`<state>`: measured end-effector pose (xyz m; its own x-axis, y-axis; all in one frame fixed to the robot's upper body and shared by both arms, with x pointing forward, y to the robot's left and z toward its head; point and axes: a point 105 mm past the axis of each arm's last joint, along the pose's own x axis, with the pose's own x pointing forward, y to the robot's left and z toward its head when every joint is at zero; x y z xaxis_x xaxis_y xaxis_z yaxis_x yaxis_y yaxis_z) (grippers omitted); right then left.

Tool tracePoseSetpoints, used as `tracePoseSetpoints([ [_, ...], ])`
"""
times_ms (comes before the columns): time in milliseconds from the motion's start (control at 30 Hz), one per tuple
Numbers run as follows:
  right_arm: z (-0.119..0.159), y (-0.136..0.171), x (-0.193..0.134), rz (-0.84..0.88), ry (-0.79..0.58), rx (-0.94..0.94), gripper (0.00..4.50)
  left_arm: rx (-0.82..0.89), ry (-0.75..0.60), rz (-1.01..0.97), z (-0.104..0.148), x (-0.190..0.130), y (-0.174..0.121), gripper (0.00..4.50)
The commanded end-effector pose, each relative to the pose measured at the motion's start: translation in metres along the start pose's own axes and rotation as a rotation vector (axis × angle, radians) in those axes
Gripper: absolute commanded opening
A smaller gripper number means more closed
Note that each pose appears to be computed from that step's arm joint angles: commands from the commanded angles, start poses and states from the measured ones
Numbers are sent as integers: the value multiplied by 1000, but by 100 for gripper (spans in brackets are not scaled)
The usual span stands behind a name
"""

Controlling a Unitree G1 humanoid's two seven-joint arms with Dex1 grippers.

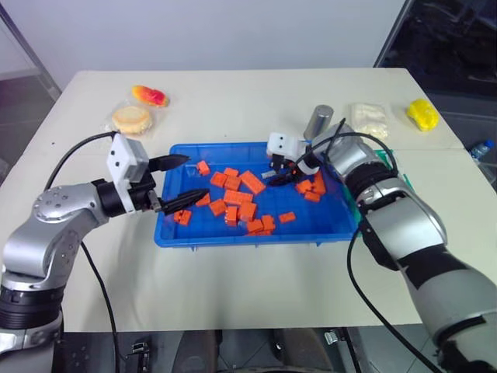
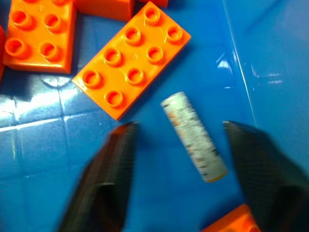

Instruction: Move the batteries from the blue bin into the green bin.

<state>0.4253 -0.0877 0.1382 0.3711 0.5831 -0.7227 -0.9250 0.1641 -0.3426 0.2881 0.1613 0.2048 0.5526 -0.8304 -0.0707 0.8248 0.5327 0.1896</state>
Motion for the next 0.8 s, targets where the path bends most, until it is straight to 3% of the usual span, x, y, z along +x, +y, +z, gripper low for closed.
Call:
tracePoseSetpoints([
  [33,7,-3,-1,-13,5,-29,85,32,-35,19,12,-4,-1,450],
  [100,6,-3,0,-11,4,-32,1,31,-36,21,13,-4,-2,450],
  [233,9,-8,-4,-47,-14,-33,2,31,-37,10,14,-3,-3,450],
  [333,22,-25,-25,-124,-64,-56,2,23,-46,-17,15,1,-4,450],
  [533,58,-62,-120,-296,-225,-78,2,5,-110,-89,18,25,-2,450],
  [667,25,-63,-184,-421,-190,20,2,-52,-220,-154,33,45,1,450],
  [800,-25,-40,-213,-500,-74,122,2,-61,-223,-231,32,59,-5,450],
])
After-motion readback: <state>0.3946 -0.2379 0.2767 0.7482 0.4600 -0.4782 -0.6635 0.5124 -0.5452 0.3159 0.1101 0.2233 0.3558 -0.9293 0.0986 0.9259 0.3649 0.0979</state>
